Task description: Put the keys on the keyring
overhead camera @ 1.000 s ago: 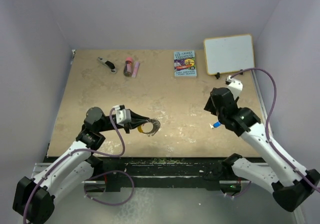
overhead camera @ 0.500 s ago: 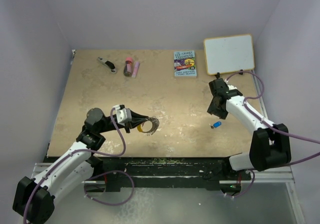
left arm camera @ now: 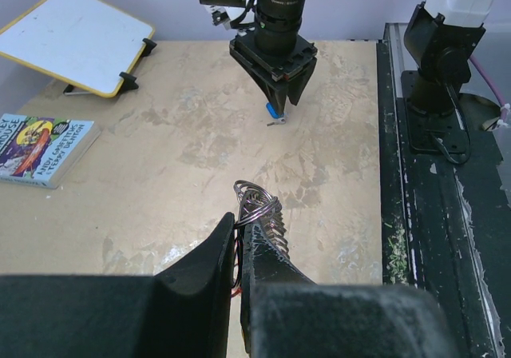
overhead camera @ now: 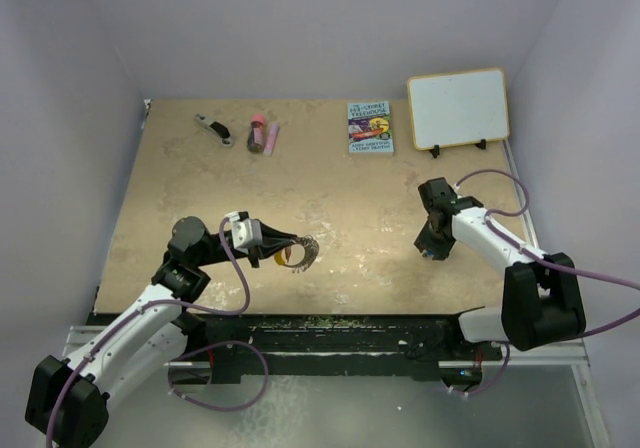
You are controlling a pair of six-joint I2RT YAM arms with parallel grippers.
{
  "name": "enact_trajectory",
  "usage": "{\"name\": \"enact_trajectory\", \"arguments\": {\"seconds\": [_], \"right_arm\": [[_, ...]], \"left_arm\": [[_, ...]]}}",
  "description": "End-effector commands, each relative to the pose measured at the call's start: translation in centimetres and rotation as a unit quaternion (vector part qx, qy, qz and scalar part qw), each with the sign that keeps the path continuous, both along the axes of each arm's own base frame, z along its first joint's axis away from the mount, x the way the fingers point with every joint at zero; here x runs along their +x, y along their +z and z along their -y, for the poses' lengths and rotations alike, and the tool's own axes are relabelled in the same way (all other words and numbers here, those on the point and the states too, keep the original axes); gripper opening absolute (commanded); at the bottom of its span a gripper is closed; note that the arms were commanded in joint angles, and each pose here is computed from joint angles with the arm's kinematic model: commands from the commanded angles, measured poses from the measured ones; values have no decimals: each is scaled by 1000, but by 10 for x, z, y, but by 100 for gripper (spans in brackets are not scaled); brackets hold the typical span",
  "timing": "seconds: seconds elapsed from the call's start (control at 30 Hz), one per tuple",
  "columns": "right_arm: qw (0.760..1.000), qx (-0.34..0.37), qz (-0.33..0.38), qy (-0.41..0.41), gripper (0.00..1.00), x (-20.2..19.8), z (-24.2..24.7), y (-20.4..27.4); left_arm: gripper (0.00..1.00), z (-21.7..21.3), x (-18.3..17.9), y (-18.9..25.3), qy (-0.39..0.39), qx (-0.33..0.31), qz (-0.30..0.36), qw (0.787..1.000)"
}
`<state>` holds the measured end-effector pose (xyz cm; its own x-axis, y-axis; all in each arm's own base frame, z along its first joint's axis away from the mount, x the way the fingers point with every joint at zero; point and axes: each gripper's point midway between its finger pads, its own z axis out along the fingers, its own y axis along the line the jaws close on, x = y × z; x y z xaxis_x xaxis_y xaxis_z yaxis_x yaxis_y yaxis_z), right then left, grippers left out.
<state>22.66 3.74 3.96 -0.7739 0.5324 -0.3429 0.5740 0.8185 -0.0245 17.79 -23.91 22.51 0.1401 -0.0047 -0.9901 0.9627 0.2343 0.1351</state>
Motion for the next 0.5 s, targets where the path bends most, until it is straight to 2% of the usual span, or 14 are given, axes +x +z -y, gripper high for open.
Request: {"name": "enact_trajectory", "arguments": {"seconds": [0.0, 0.3, 0.47], "right_arm": [[999, -2, 14, -35, 41, 1, 4, -3], [999, -11, 23, -46, 38, 5, 11, -9], [998, -14, 29, -48, 31, 9, 13, -8]], "left_arm": [[4, 2, -4, 15, -15, -10, 36, 999], [4, 1, -4, 15, -14, -7, 36, 999], [4, 1, -4, 15, -14, -6, 36, 999]]}}
